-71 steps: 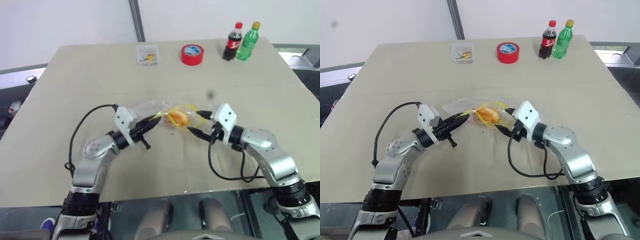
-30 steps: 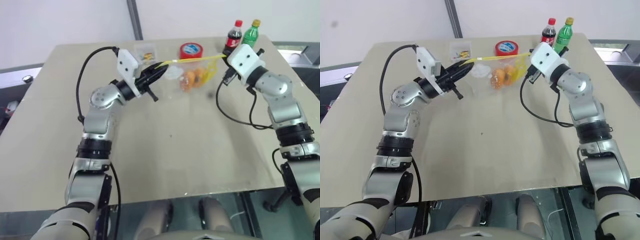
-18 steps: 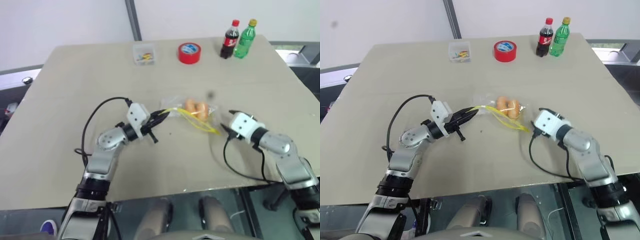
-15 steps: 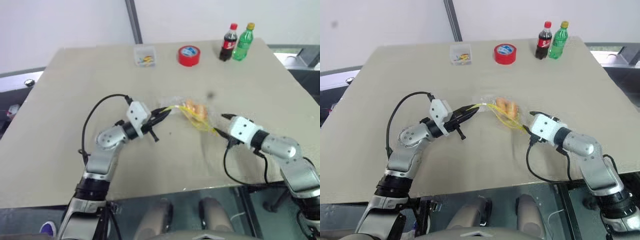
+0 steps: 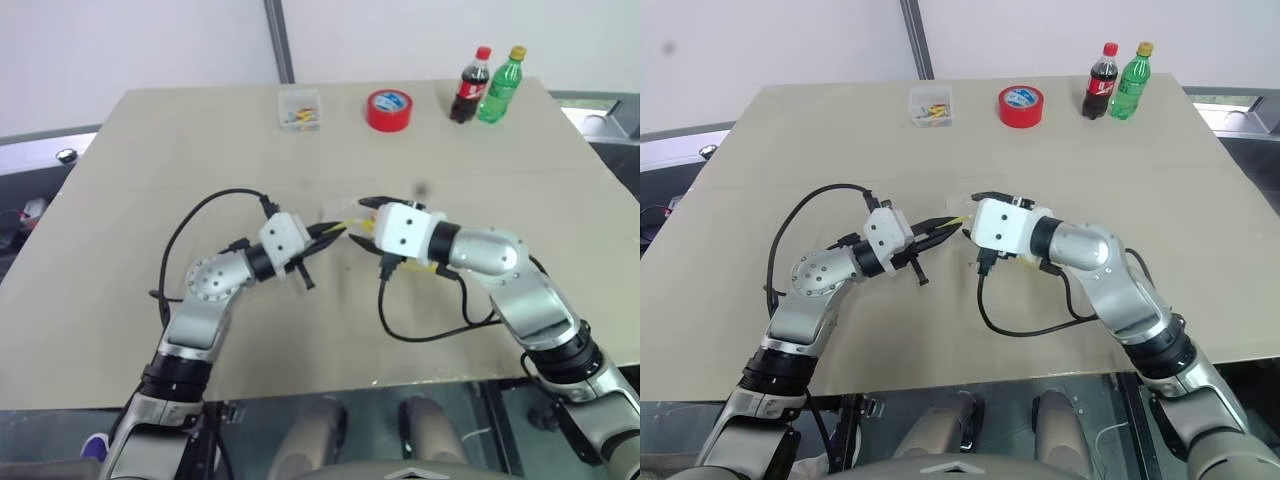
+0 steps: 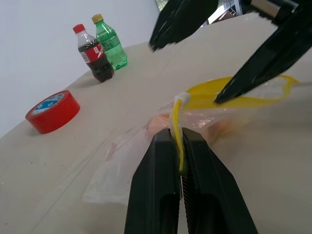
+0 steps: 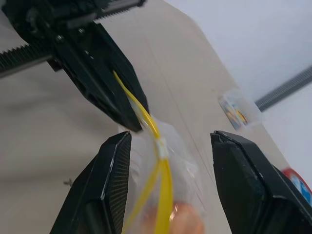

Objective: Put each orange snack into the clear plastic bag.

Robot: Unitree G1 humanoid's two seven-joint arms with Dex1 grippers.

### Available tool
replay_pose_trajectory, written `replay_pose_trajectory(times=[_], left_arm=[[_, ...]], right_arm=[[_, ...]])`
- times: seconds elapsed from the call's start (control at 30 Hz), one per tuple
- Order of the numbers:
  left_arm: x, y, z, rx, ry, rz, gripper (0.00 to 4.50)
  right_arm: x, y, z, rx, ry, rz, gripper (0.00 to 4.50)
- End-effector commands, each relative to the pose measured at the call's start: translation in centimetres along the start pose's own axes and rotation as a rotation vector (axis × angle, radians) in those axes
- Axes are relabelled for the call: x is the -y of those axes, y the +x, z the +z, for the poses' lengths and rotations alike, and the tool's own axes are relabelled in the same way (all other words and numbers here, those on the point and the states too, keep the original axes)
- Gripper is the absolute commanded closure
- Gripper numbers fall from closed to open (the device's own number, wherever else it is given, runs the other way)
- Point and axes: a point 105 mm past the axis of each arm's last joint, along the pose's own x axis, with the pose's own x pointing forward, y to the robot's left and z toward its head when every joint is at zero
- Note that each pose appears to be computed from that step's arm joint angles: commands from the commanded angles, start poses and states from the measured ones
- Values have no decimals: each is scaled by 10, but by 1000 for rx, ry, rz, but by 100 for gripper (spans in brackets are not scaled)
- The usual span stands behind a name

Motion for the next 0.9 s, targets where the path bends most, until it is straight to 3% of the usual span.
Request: replay_pose_trajectory(times=[0.03,0.43,0.57,0.9], left_arm=[[1,-1,11,33,64,-13,450],[4,-5,10,31,100,-18,450],[4,-5,8,30,99,-16,450],[-1,-8,4,36,63,17,450]], right_arm=[[4,2,7,25,-39,-4,322],[6,3,1,10,-37,3,322],[6,2,1,8,-37,8,447],[8,0,3,10,-18,-12,447]])
